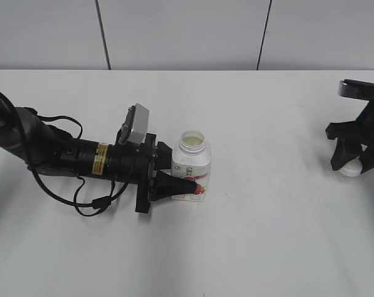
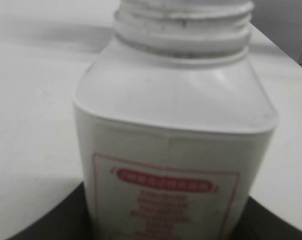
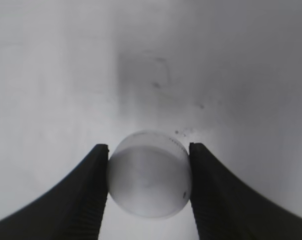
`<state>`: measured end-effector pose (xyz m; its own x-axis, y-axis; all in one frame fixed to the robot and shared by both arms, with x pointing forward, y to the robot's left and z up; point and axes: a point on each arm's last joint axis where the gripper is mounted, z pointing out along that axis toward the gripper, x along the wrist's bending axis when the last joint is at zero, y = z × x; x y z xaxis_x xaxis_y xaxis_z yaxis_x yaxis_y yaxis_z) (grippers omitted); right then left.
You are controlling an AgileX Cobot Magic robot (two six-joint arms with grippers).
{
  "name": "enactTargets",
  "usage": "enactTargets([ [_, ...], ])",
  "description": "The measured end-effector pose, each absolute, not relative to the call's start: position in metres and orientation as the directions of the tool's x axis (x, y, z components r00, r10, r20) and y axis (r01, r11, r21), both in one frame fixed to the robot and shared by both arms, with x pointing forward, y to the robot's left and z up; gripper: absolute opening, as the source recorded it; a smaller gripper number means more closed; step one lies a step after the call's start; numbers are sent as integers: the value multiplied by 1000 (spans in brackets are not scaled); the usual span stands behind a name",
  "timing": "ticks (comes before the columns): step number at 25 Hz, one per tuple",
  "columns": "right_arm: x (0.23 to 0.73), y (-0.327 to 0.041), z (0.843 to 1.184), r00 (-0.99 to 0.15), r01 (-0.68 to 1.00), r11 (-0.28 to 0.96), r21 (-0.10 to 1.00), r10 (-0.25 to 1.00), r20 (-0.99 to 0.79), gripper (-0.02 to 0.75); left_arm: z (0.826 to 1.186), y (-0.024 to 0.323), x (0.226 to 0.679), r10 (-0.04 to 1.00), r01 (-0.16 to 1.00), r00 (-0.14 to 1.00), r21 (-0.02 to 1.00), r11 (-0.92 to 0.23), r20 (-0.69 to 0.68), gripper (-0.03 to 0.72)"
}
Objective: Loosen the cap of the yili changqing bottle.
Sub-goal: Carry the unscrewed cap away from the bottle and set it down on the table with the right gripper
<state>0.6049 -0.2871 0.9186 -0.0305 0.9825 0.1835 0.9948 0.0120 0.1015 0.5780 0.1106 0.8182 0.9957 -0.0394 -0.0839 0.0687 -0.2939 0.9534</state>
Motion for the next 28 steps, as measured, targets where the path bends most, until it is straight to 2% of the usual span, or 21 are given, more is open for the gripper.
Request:
enactTargets([
  [4,598,-300,906,17,993,-37,116,985,170,387,818,111,578,-39,69,996,953,-294,-84,366],
  [9,601,-302,905,13,986,-38,161,988,151,387,818,111,578,-40,69,996,953,-294,-84,366],
  [16,603,-304,896,14,987,-36,154,990,140,386,818,111,578,-40,69,996,953,-294,-84,366],
  [18,603,-304,895,16,987,-38,154,990,140,414,818,111,578,-40,69,996,953,-294,-84,366],
  [22,603,-304,895,17,987,-39,157,990,139,557,818,111,578,-40,69,996,953,-294,-84,366],
  [28,603,-304,895,26,987,-48,155,990,141,553,818,111,578,-40,69,996,953,-294,-84,366],
])
